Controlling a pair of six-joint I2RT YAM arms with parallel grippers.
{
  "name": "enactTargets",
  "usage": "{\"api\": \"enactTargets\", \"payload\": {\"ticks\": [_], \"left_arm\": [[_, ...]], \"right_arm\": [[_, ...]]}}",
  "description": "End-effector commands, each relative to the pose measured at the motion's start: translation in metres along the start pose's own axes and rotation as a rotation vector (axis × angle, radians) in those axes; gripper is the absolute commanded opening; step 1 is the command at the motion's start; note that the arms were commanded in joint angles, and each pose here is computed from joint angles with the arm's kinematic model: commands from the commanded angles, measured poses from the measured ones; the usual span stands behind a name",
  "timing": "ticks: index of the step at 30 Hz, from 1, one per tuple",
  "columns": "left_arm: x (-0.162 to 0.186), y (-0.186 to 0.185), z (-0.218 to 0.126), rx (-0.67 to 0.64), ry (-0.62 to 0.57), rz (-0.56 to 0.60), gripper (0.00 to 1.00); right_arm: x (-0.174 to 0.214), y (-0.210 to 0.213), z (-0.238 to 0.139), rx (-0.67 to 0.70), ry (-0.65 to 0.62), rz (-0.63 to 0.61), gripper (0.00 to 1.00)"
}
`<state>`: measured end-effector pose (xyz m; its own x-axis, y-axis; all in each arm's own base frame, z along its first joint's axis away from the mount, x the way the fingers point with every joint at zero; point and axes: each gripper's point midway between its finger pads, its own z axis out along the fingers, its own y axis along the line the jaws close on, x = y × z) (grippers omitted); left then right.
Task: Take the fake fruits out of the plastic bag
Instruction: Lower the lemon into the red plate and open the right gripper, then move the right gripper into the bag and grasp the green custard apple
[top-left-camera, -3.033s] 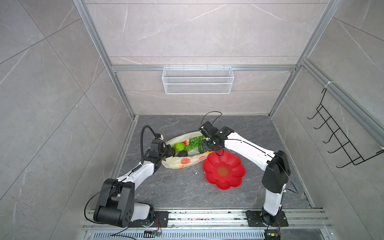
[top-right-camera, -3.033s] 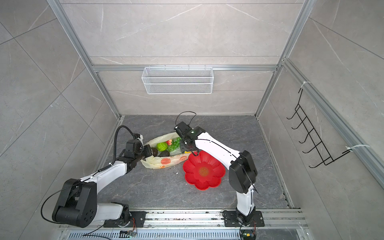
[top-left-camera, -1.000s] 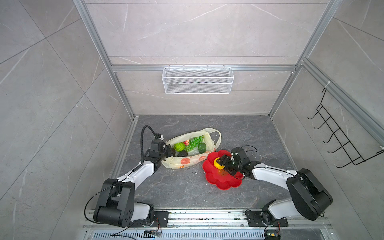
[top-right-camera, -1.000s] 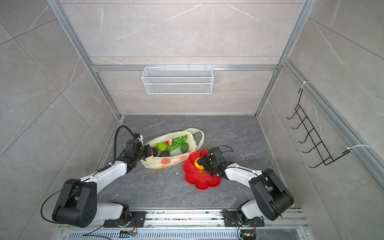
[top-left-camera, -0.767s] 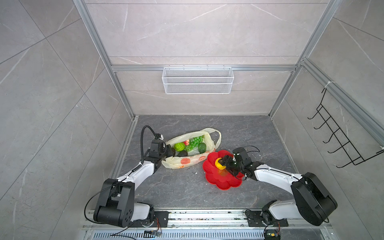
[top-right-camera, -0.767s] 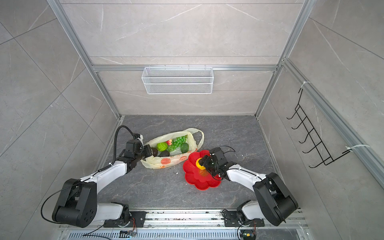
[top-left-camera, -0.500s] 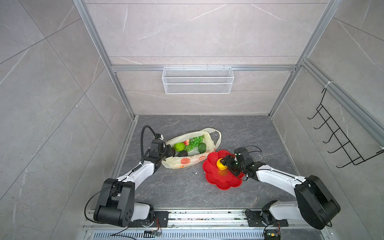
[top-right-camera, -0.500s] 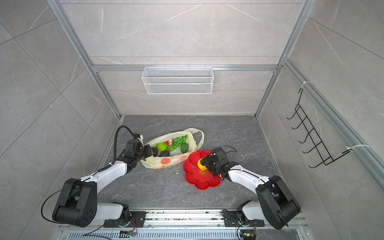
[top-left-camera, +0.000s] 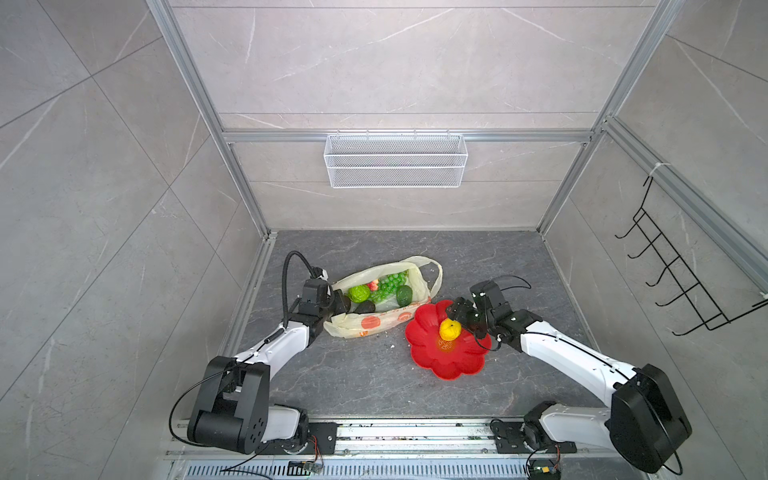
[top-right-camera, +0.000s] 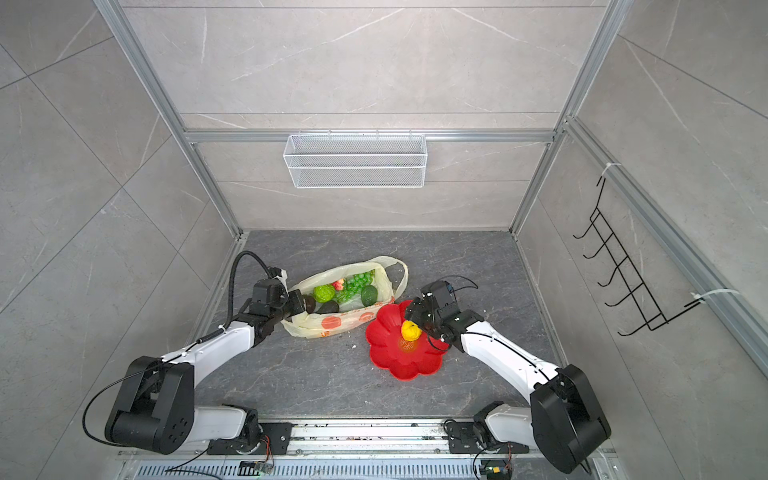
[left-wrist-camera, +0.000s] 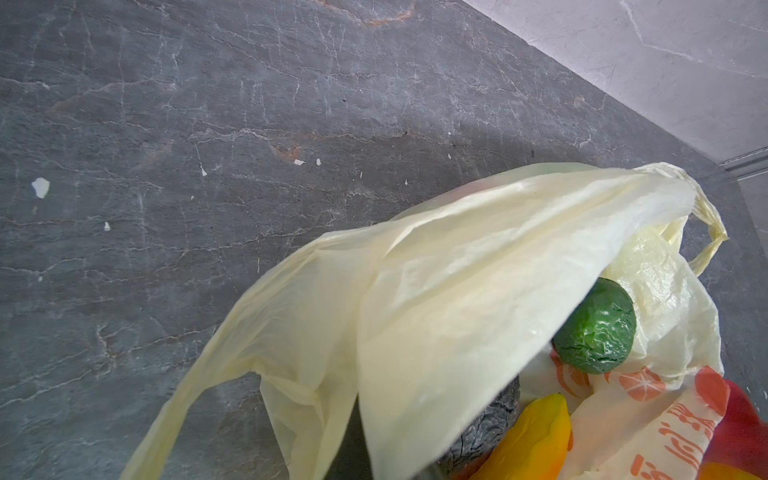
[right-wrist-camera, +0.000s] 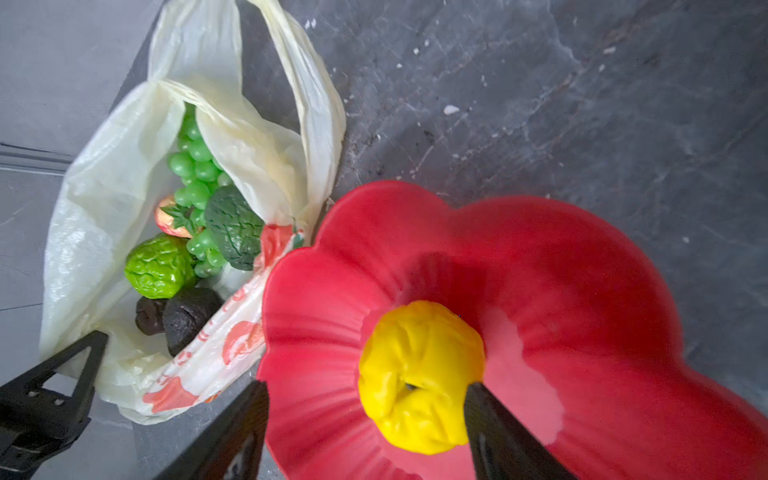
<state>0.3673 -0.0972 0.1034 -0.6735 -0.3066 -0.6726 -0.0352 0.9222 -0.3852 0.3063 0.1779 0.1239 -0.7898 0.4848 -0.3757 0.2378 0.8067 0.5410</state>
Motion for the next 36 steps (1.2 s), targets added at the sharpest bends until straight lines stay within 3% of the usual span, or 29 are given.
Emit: {"api": "enactTargets", "payload": {"ticks": [1,7,17,26,36], "left_arm": [[-0.01,-0.009,0.0,0.033,-0.034,0.026,0.02],[-0.011,-0.011,-0.001,0.038,-0.038,0.024,0.02],[-0.011,-0.011,-0.001,0.043,-0.037,0.023,0.02],[-0.012,-0.009,-0.001,0.033,-0.044,0.021,0.02],[-0.01,-0.007,0.001,0.018,-0.034,0.011,0.02]], "right_arm": [[-0.003,0.01,-0.003,0.058,-0.009,-0.103,0.76],[-0.005,0.06,0.003,0.069,-0.016,-0.26,0.75],[0.013,0.142,0.058,0.013,0.079,-0.444,0.71],[0.014,0.158,0.107,0.08,0.129,-0.503,0.68],[0.061,0.215,0.146,-0.085,0.226,-0.533,0.68]]}}
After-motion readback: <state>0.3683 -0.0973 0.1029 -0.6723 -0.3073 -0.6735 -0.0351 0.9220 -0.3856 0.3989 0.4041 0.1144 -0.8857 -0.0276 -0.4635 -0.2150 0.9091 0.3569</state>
